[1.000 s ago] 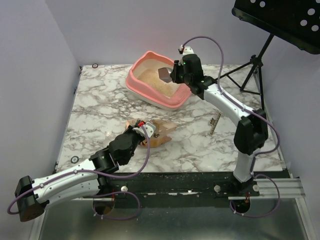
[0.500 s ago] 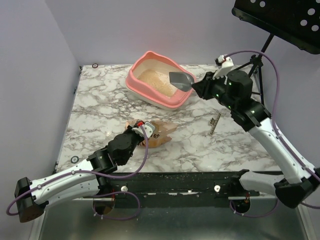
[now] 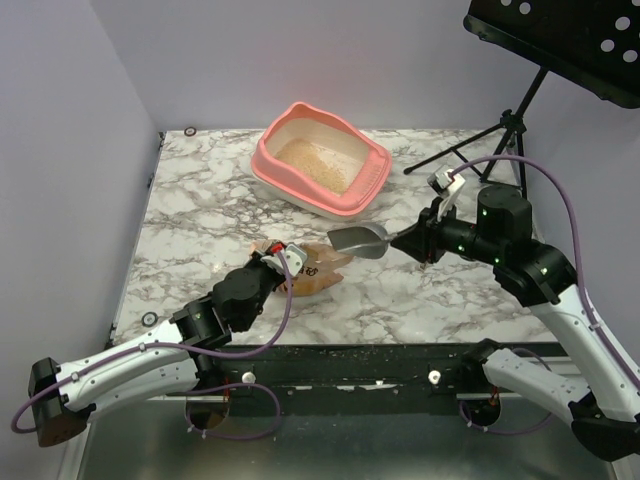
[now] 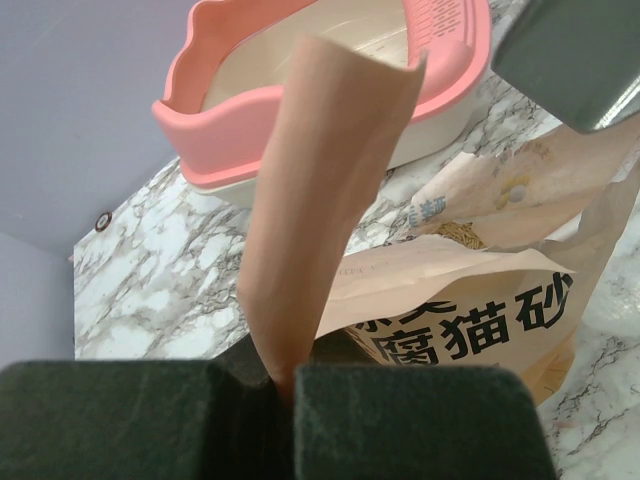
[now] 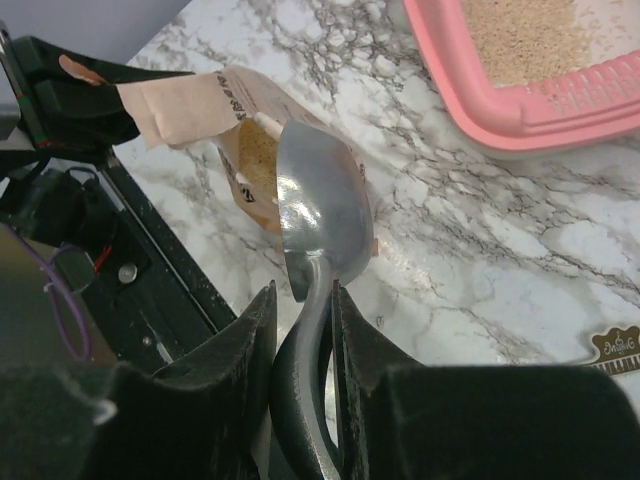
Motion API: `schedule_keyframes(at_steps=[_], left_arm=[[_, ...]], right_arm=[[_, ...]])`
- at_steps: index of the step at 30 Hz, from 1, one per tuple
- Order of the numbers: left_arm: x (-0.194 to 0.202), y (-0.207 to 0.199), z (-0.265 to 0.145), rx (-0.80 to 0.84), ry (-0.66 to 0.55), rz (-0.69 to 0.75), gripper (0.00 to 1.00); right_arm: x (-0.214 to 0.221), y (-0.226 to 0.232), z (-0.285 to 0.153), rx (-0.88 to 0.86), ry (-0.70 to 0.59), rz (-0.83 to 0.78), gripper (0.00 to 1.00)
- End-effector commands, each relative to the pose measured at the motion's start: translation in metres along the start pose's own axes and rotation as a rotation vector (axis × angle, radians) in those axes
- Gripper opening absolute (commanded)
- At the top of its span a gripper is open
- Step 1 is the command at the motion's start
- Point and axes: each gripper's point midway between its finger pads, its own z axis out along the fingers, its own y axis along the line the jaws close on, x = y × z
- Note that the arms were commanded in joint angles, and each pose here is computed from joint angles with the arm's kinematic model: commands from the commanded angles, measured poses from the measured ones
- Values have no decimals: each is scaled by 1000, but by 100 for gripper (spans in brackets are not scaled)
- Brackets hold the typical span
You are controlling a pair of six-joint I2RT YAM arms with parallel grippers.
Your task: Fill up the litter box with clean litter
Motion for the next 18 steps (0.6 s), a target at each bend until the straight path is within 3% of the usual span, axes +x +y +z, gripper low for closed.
schedule_keyframes(at_steps=[1, 18], left_arm=[[-21, 23, -5, -81, -57, -55, 0], [-21, 16, -3, -45, -62, -48, 0]], right_arm=[[14, 14, -4, -91, 32, -68, 1], [25, 23, 32, -134, 80, -193, 1]])
